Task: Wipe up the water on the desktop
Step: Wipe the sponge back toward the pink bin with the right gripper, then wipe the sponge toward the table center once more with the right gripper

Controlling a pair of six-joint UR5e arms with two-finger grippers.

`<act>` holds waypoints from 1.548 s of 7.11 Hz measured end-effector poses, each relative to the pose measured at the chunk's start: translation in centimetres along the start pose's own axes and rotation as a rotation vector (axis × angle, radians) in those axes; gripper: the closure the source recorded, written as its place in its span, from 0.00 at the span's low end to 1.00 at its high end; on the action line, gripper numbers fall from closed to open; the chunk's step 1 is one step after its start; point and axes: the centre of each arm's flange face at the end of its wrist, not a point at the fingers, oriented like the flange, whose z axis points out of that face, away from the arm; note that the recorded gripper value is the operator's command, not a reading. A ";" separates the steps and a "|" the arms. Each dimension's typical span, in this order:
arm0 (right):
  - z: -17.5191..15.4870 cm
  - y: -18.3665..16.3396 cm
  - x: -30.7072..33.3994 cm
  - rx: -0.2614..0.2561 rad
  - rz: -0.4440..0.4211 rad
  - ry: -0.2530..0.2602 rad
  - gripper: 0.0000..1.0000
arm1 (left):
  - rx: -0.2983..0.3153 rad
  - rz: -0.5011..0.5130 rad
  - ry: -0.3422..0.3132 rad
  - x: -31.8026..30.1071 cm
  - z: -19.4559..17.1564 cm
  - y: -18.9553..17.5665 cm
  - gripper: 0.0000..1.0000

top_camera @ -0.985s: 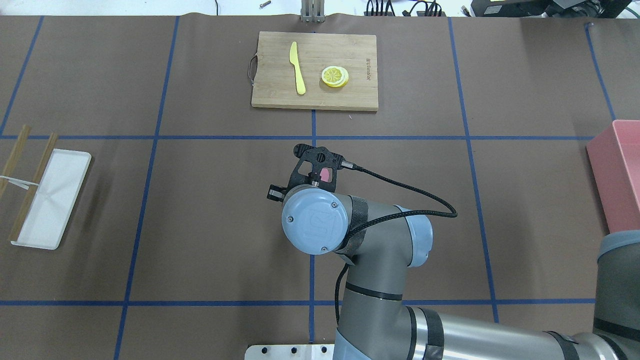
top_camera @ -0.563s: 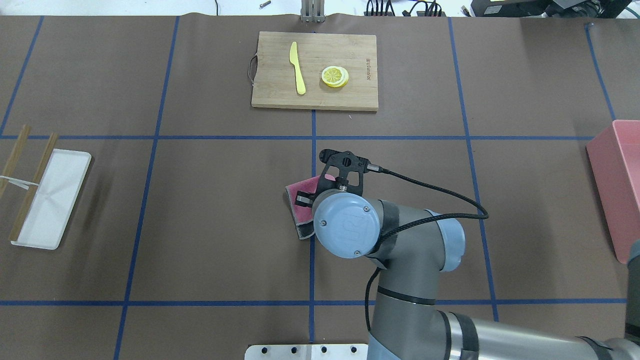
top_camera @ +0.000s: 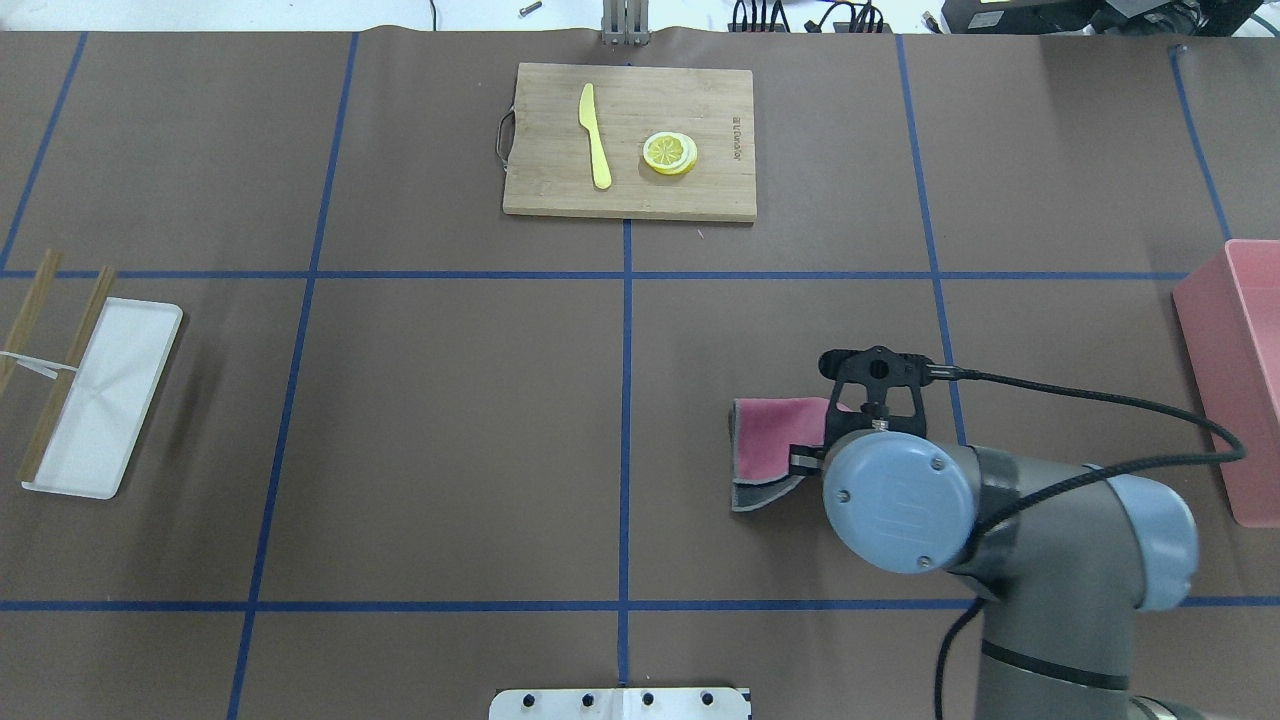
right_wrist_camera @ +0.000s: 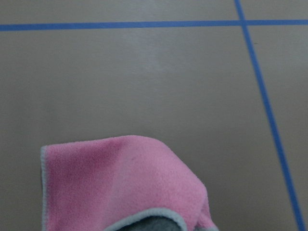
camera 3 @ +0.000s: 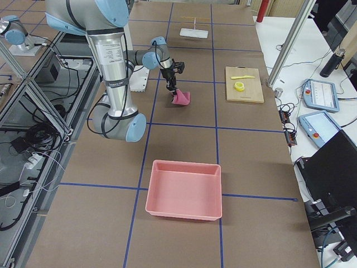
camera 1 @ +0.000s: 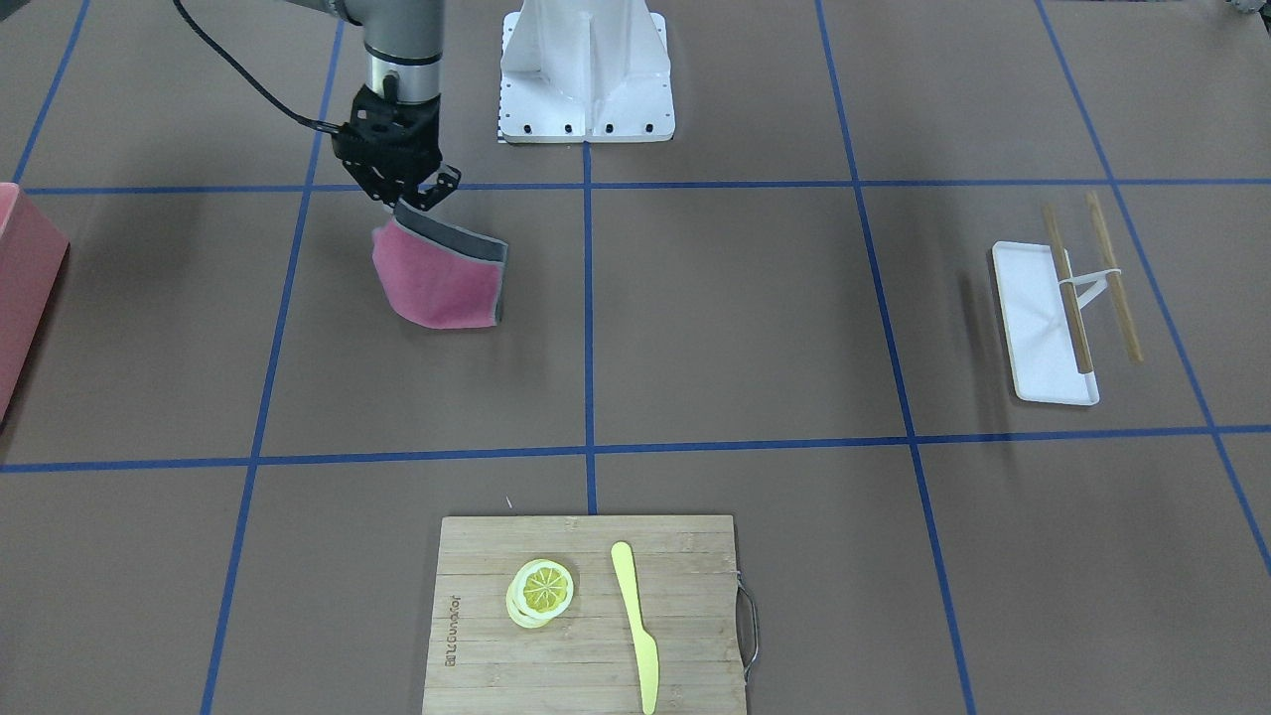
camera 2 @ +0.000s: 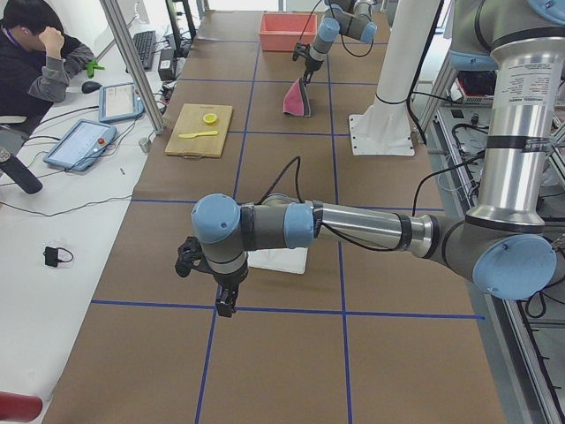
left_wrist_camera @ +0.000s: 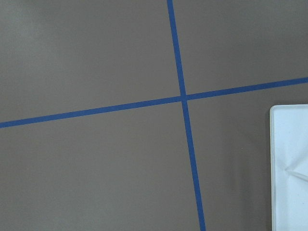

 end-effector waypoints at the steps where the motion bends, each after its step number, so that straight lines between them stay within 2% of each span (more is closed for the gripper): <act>1: 0.2 1.1 3.9 -0.009 -0.023 0.043 1.00 | 0.000 -0.001 0.000 0.0 0.0 0.0 0.00; 3: 1.4 3.1 9.7 -0.021 -0.071 0.134 1.00 | 0.000 -0.002 0.000 -0.1 0.0 0.0 0.00; 4: 1.9 3.8 10.4 -0.023 -0.087 0.155 1.00 | -0.001 -0.002 -0.001 -0.1 0.0 0.0 0.00; 5: 2.3 4.3 9.2 -0.023 -0.096 0.146 1.00 | -0.001 -0.001 -0.001 0.0 0.0 0.0 0.00; 6: 2.4 4.0 6.2 -0.015 -0.086 0.116 1.00 | -0.001 0.000 0.000 0.0 0.0 0.0 0.00; 8: 1.0 2.1 -1.5 0.011 -0.037 0.018 1.00 | -0.001 -0.001 0.000 0.0 0.0 0.0 0.00; 9: 0.3 1.1 -5.3 0.023 -0.013 -0.042 1.00 | -0.002 -0.001 0.000 0.0 0.0 0.0 0.00; 11: 1.9 -0.6 -12.6 0.048 0.031 -0.184 1.00 | -0.002 -0.001 0.000 0.0 0.0 0.0 0.00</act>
